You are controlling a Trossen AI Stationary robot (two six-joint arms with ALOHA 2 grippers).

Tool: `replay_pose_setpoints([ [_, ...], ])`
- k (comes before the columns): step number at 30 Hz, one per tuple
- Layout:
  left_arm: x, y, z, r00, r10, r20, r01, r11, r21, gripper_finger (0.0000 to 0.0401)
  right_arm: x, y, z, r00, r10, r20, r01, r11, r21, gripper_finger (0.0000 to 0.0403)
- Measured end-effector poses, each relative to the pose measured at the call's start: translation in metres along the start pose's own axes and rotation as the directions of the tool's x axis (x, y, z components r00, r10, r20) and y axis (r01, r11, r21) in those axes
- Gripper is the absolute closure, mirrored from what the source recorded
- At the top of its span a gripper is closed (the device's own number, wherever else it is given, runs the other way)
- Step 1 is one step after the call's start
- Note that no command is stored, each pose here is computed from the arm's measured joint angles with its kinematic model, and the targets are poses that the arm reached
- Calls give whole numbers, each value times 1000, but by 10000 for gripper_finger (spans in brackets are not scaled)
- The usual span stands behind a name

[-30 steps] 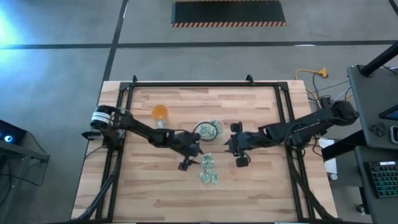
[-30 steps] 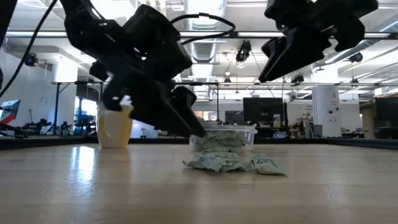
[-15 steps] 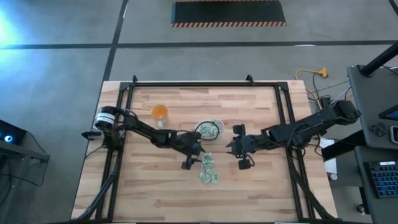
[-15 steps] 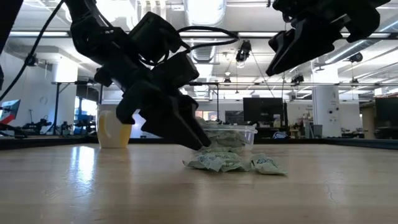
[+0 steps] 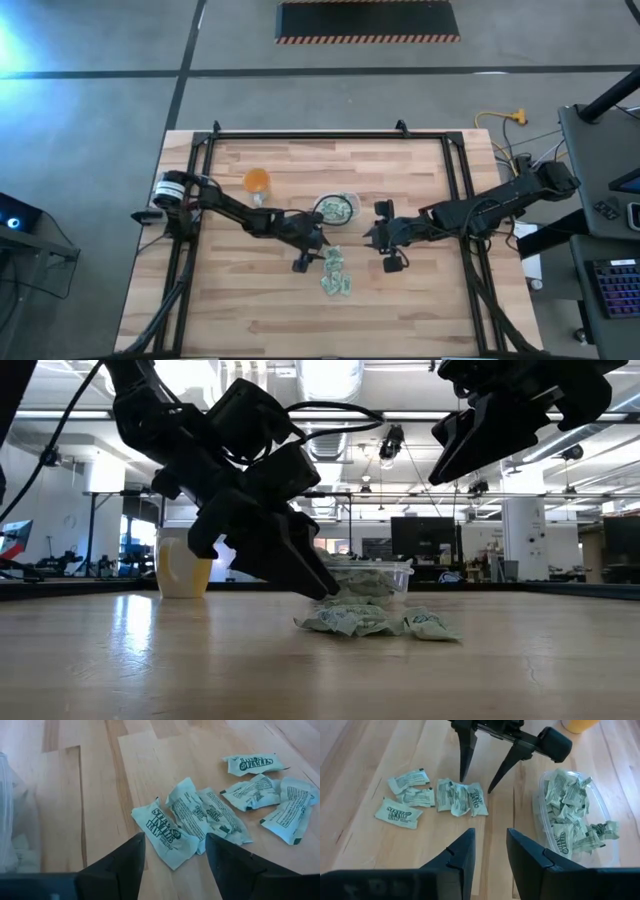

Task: Pick and place Stevia / Truvia into bins
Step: Put the stevia packet into the transparent bin

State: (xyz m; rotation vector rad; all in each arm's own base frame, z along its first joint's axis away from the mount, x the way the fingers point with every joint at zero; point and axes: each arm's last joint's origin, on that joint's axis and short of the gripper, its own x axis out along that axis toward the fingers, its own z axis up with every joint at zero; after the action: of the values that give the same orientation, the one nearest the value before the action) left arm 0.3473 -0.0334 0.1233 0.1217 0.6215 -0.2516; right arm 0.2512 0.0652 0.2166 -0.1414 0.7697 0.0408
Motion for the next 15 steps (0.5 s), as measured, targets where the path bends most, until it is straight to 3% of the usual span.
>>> replay_pose_setpoints([
  [15,17,2,-2,1000,-7,-25,7,1000,-7,212,0,0,-1,1000,4,-3,-4,1000,8,305],
])
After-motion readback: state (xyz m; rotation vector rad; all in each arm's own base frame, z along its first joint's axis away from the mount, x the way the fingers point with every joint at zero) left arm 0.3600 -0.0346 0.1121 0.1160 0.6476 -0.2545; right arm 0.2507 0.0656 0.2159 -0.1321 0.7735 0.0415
